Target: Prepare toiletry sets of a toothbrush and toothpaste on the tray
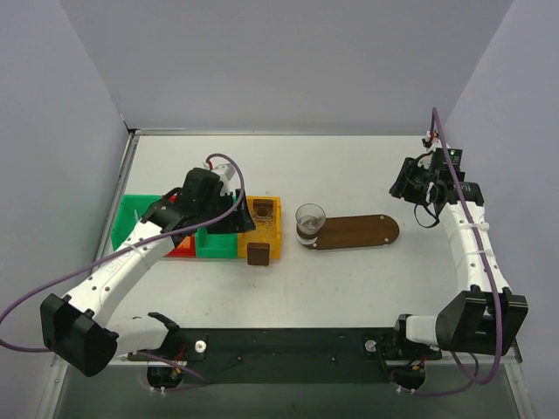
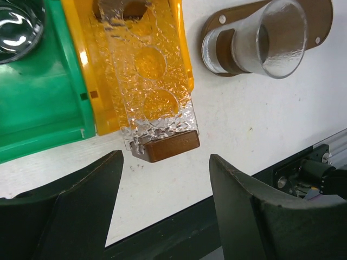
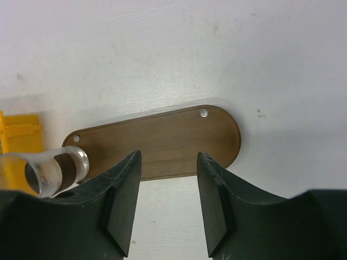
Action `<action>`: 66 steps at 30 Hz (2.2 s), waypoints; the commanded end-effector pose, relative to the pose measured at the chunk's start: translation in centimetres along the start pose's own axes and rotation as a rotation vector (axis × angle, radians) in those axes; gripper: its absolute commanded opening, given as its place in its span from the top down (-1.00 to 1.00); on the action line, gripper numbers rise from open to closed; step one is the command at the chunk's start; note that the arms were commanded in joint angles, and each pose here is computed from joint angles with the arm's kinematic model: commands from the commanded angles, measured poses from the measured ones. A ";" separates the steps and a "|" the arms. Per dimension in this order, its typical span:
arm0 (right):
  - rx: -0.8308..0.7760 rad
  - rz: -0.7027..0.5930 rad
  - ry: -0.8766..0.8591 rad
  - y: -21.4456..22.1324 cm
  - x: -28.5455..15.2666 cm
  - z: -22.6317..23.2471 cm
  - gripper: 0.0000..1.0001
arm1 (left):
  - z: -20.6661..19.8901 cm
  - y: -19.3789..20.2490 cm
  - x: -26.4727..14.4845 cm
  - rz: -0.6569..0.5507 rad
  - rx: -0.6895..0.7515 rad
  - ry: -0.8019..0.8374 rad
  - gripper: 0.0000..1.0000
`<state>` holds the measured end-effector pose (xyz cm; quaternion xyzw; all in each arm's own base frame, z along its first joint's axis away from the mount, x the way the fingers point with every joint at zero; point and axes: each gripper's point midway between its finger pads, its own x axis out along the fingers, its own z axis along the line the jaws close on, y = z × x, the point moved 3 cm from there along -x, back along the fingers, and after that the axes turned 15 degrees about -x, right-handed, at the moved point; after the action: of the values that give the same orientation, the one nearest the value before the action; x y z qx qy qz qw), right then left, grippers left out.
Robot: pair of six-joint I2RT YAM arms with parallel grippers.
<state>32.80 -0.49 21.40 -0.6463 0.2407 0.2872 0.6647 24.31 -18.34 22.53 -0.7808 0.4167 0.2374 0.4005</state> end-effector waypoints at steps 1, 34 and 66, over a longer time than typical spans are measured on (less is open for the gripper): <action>-0.014 -0.048 -0.082 -1.3 -2.1 2.4 0.17 | -0.8 0.8 2.0 0.011 -0.089 0.057 -0.50; -0.039 -0.089 -0.211 -0.2 -4.0 6.2 0.15 | 1.9 1.4 7.2 -0.028 0.079 -0.195 -0.31; -0.034 -0.082 -0.211 0.2 -3.6 6.2 0.15 | 1.3 2.1 6.9 0.016 0.180 -0.279 0.94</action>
<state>29.88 5.12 23.61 -0.6330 0.1502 0.3337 0.6822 26.04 -20.55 13.30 -0.6848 0.3788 0.3395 0.5218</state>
